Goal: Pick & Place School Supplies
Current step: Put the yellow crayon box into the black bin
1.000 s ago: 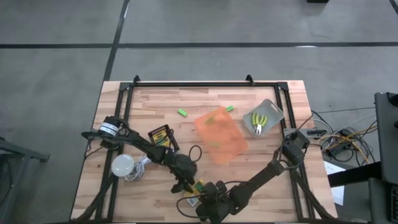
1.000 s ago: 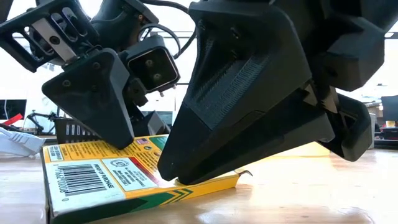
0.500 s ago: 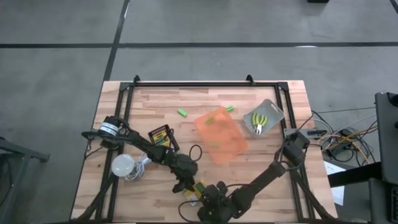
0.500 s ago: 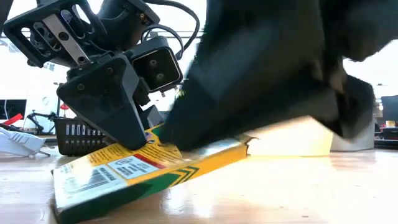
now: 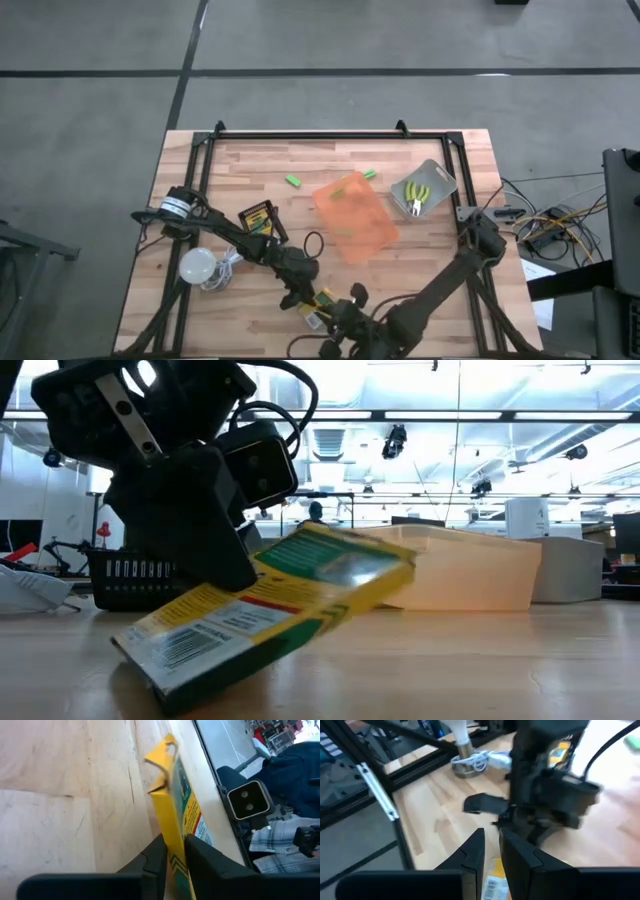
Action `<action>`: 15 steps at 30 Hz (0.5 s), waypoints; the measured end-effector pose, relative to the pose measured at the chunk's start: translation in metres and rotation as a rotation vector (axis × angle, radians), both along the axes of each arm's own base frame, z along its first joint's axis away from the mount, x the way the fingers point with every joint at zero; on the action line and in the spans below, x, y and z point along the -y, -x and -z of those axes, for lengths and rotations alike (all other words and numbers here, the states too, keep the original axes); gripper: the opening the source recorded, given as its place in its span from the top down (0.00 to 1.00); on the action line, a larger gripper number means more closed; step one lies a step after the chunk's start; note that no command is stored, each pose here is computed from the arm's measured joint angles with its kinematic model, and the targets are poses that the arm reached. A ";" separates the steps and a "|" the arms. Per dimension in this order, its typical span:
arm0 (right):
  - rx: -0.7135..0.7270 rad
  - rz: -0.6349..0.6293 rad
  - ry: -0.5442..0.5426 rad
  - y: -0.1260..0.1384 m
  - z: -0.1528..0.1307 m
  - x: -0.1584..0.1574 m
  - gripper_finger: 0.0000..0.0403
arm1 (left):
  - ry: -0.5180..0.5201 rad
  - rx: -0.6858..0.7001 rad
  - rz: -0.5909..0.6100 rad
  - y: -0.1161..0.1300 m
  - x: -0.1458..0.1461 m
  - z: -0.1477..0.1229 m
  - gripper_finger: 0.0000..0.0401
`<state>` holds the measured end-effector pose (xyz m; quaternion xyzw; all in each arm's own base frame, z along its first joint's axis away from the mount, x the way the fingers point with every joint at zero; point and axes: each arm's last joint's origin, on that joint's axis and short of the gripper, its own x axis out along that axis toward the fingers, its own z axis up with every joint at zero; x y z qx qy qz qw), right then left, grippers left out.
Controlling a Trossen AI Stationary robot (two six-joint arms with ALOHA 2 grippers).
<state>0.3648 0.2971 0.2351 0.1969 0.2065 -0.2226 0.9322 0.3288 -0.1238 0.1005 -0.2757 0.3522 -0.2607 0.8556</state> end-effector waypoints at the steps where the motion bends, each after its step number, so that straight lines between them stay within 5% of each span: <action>1: -0.011 0.001 0.020 0.002 -0.004 0.000 0.86 | 0.006 0.004 -0.003 0.000 0.000 -0.003 0.84; 15: -0.067 0.008 0.302 0.019 -0.080 0.007 0.86 | 0.076 0.146 -0.116 0.004 -0.008 -0.065 0.90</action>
